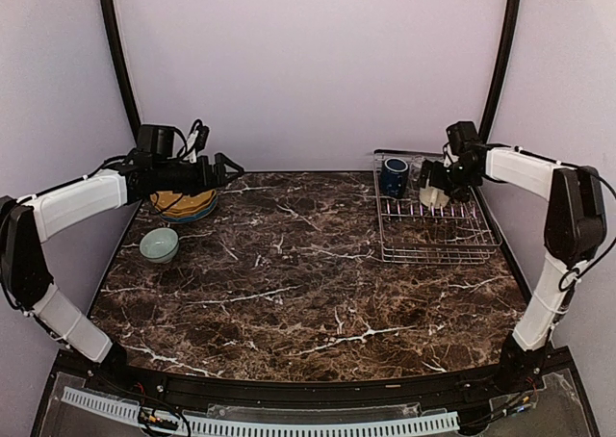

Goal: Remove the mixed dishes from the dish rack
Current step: Grab the cup from the dish rack.

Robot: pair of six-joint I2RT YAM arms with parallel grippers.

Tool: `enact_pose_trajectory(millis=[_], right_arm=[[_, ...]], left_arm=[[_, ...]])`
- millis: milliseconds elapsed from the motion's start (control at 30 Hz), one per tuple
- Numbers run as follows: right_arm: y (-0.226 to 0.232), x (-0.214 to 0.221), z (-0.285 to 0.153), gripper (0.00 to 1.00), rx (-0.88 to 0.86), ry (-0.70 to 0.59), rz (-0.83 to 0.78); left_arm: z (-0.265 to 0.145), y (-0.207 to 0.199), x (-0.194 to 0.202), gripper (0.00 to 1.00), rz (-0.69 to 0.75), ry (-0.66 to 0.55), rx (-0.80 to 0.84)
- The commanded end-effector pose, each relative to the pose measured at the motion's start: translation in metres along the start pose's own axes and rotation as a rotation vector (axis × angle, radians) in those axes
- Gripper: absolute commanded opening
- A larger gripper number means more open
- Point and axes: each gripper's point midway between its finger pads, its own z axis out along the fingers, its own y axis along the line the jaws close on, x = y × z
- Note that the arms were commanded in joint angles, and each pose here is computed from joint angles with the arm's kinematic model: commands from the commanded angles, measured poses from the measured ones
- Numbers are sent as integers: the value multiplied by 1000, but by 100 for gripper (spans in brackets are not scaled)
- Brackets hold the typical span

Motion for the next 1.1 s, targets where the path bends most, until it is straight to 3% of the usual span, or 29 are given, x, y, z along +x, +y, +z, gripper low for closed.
enact_pose_trajectory(millis=[0, 167, 833, 1067], right_arm=[[-23, -5, 18, 98, 115, 12, 65], [-35, -12, 38, 80, 184, 5, 42], [-52, -8, 81, 38, 268, -20, 113], [-57, -14, 80, 17, 307, -34, 102]], left_arm=[[2, -10, 1, 98, -13, 17, 56], [1, -11, 1, 98, -10, 16, 61], [-3, -15, -1, 98, -11, 15, 74], [-2, -14, 0, 98, -16, 18, 73]])
